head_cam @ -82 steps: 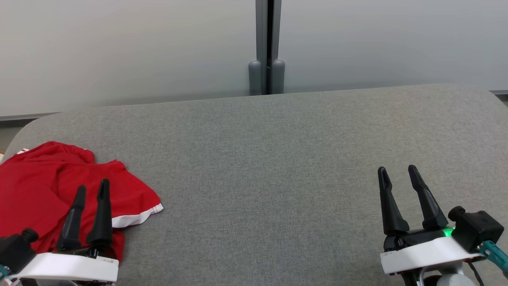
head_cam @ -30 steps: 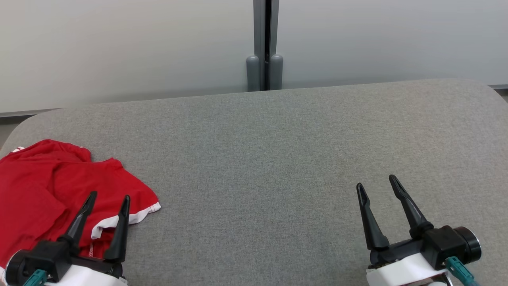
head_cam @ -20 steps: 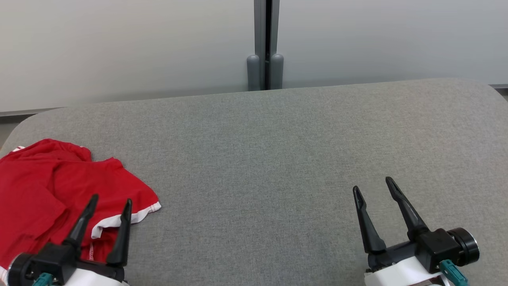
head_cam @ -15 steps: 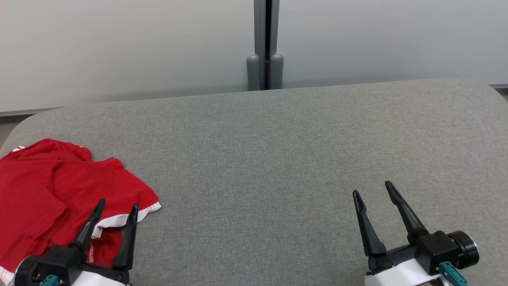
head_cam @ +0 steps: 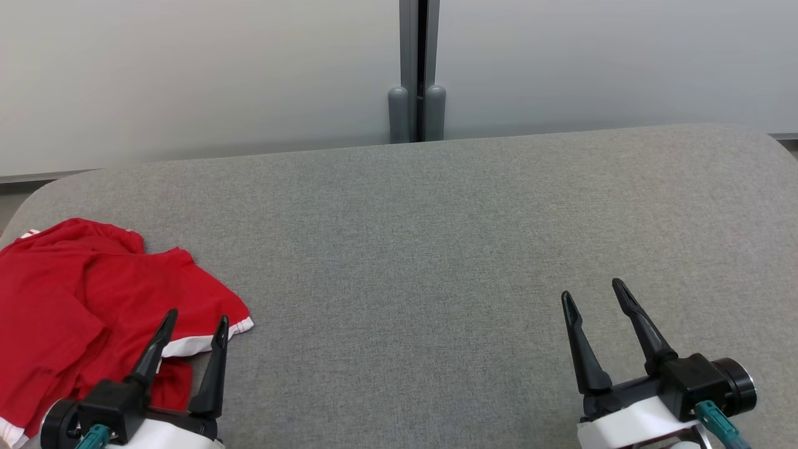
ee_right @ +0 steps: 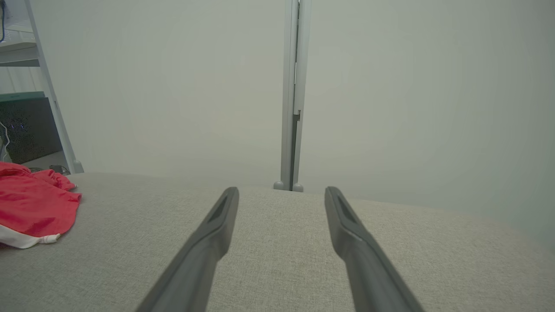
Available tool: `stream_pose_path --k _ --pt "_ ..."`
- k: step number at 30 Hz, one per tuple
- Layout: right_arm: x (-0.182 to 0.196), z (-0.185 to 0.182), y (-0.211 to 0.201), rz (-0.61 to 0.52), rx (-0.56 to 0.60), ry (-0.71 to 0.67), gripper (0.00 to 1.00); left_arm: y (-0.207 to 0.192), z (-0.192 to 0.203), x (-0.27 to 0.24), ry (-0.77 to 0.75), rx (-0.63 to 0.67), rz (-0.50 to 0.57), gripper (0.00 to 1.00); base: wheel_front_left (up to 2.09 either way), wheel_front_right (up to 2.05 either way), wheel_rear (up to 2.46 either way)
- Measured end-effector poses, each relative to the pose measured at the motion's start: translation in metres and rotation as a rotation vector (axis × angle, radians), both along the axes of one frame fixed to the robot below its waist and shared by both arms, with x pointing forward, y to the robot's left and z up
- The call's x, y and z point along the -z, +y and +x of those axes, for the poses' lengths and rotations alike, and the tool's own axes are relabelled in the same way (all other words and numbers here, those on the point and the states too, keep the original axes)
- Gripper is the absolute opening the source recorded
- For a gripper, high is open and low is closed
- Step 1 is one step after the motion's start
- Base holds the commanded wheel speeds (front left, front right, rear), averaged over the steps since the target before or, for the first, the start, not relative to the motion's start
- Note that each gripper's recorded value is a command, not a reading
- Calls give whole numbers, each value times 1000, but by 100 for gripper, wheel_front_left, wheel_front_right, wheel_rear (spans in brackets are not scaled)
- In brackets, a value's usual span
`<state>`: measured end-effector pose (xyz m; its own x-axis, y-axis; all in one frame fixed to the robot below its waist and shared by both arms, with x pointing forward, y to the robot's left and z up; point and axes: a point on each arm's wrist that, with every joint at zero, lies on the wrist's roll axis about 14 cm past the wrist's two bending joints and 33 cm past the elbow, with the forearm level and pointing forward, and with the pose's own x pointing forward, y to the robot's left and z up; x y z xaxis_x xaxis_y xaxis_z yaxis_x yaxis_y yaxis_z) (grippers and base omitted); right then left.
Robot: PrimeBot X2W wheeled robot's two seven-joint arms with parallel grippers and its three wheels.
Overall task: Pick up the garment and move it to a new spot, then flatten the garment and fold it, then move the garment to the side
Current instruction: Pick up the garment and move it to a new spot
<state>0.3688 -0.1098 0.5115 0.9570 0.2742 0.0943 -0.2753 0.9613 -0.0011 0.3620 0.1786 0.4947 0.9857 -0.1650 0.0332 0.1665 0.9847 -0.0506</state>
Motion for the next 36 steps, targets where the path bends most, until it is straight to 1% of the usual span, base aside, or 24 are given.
stream_pose_path --k 20,36 --pt "4 7 -11 19 33 20 100 -6 3 1 2 -22 -31 100 0 0 0" --pt "5 12 1 30 -1 27 100 2 1 1 3 -78 -49 100 0 0 0"
